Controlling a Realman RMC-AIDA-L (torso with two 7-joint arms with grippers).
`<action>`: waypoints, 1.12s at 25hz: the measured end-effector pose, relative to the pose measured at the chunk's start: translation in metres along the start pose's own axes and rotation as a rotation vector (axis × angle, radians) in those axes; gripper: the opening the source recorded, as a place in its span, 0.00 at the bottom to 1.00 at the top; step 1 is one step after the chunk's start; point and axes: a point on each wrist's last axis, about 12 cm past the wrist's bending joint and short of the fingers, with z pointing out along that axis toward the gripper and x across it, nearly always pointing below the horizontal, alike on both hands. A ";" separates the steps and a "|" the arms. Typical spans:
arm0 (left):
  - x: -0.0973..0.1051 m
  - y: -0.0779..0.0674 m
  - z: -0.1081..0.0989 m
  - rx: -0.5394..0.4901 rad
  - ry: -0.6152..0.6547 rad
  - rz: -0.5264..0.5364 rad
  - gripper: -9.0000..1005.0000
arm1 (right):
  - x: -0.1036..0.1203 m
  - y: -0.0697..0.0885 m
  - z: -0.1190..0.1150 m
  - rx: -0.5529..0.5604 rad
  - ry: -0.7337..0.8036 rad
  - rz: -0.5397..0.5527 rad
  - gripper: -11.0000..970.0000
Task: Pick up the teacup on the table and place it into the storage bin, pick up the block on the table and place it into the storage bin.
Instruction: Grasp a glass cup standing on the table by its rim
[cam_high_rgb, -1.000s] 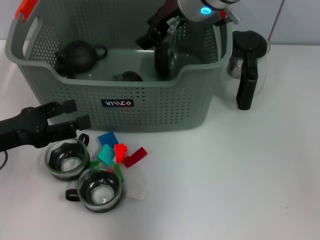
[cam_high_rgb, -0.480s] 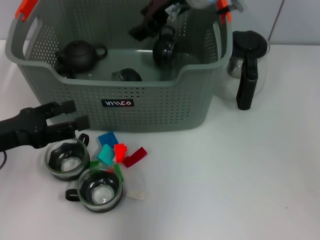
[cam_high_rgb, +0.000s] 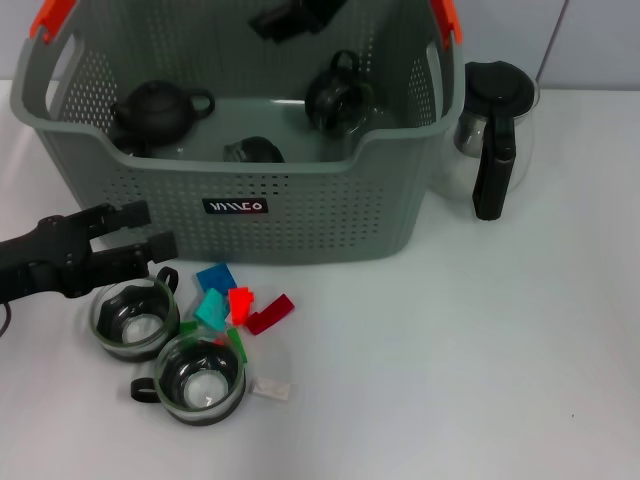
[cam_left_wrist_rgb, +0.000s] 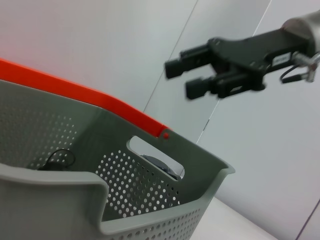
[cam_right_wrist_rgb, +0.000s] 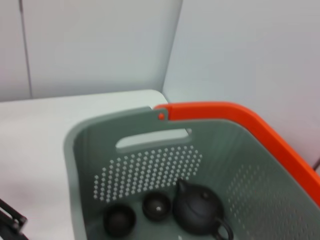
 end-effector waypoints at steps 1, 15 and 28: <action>0.000 0.000 0.000 0.000 0.000 0.000 0.87 | -0.001 0.001 -0.005 -0.005 -0.017 0.002 0.61; 0.001 0.000 -0.001 -0.004 0.001 -0.001 0.87 | 0.057 0.009 -0.092 -0.280 -0.336 0.047 0.61; -0.008 0.003 0.007 0.009 0.000 0.007 0.87 | 0.226 0.040 -0.087 -0.288 -0.533 0.250 0.61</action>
